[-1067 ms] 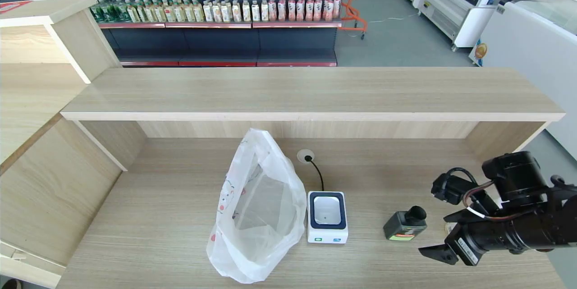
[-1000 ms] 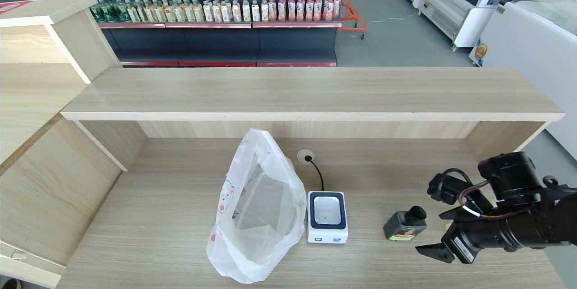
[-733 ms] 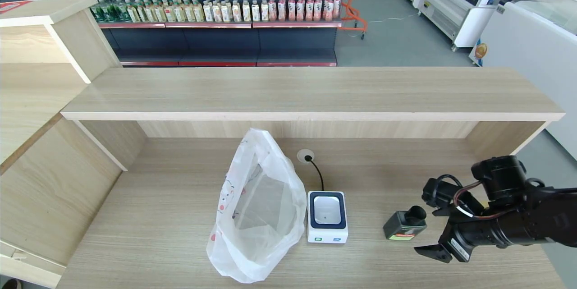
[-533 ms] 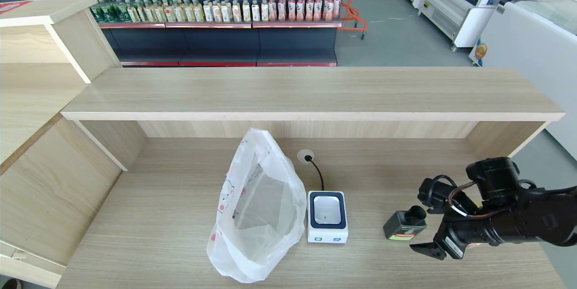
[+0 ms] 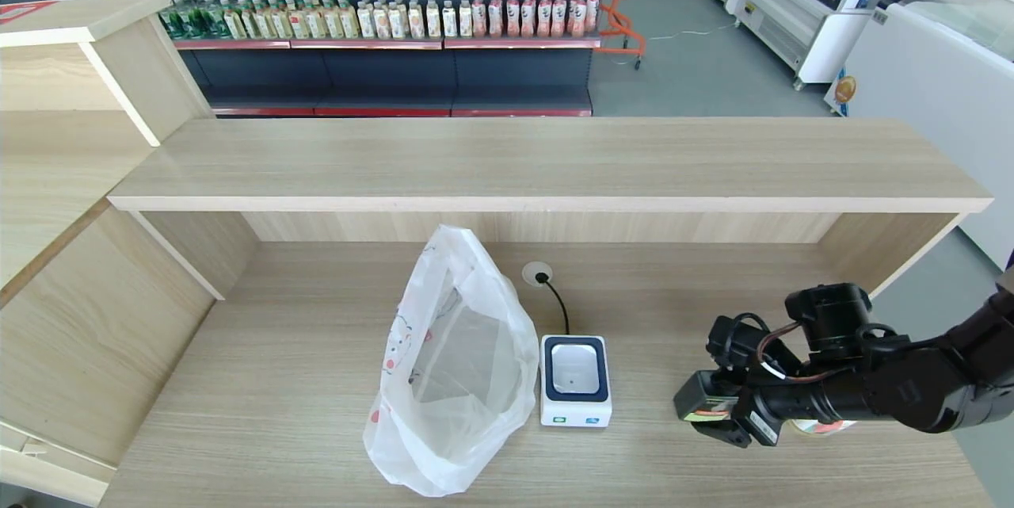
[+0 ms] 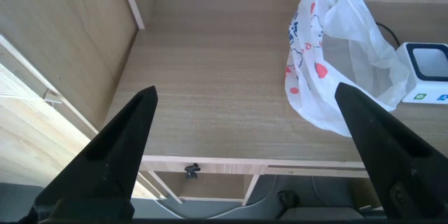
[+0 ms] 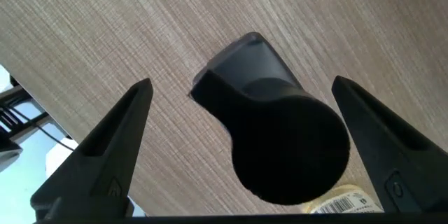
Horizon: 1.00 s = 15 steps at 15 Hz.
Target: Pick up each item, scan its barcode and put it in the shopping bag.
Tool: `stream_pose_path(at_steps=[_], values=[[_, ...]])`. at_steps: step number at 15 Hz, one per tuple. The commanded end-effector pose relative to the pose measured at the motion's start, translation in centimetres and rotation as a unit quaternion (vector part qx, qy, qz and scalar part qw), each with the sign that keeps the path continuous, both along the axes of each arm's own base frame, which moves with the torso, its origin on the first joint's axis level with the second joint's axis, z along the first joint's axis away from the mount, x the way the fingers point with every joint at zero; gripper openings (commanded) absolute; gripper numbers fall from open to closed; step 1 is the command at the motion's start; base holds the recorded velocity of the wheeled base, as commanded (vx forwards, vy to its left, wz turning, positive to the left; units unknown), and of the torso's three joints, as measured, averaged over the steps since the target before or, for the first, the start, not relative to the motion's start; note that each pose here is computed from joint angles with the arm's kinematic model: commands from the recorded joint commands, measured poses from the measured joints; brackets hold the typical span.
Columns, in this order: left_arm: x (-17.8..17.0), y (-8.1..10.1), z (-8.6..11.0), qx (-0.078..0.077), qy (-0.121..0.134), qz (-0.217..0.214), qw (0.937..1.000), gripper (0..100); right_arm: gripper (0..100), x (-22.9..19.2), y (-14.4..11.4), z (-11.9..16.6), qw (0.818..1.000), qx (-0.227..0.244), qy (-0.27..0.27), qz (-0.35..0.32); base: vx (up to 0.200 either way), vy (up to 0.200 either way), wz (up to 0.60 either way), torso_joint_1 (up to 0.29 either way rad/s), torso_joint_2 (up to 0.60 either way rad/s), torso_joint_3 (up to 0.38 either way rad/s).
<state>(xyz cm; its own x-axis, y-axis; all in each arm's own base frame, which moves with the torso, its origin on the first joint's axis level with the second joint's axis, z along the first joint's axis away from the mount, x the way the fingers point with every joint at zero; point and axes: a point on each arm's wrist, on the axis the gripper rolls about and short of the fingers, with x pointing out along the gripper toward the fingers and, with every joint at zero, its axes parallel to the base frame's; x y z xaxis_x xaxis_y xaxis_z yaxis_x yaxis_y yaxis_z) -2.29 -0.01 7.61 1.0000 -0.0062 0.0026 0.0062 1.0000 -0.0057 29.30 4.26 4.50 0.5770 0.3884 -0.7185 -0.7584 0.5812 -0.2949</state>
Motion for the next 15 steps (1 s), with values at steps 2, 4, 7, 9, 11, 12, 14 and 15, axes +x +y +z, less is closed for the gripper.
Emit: stream_pose_path(at_steps=[2, 4, 7, 9, 11, 12, 14, 15], values=[[0.0, 0.0, 0.0, 0.0, 0.0, 0.0, 1.0, 100, 100, 0.9, 1.0, -0.6, 1.0, 0.012, -0.002, 0.021, 0.0, 0.0, 0.0, 0.0, 0.0, 0.0], [0.0, 0.0, 0.0, 0.0, 0.0, 0.0, 1.0, 100, 100, 1.4, 1.4, -0.7, 0.999, 0.023, -0.006, 0.035, 0.0, 0.0, 0.0, 0.0, 0.0, 0.0], [0.0, 0.0, 0.0, 0.0, 0.0, 0.0, 1.0, 100, 0, 1.7, 2.0, -1.0, 0.999, 0.021, -0.016, 0.044, 0.0, 0.0, 0.0, 0.0, 0.0, 0.0], [0.0, 0.0, 0.0, 0.0, 0.0, 0.0, 1.0, 100, 0, 1.7, 2.0, -1.1, 0.999, 0.02, -0.015, 0.044, 0.0, 0.0, 0.0, 0.0, 0.0, 0.0], [0.0, 0.0, 0.0, 0.0, 0.0, 0.0, 1.0, 100, 0, 1.1, 1.8, -0.1, 0.999, 0.027, -0.023, 0.037, 0.0, 0.0, 0.0, 0.0, 0.0, 0.0], [0.0, 0.0, 0.0, 0.0, 0.0, 0.0, 1.0, 100, 0, 0.6, 1.7, 1.8, 0.998, 0.058, -0.033, 0.007, 0.0, 0.0, 0.0, 0.0, 0.0, 0.0], [0.0, 0.0, 0.0, 0.0, 0.0, 0.0, 1.0, 100, 0, -0.2, 1.3, 5.4, 0.988, 0.136, -0.052, -0.061, 0.0, 0.0, 0.0, 0.0, 0.0, 0.0], [0.0, 0.0, 0.0, 0.0, 0.0, 0.0, 1.0, 100, 0, -0.7, 1.0, 6.6, 0.982, 0.161, -0.059, -0.082, 0.0, 0.0, 0.0, 0.0, 0.0, 0.0]])
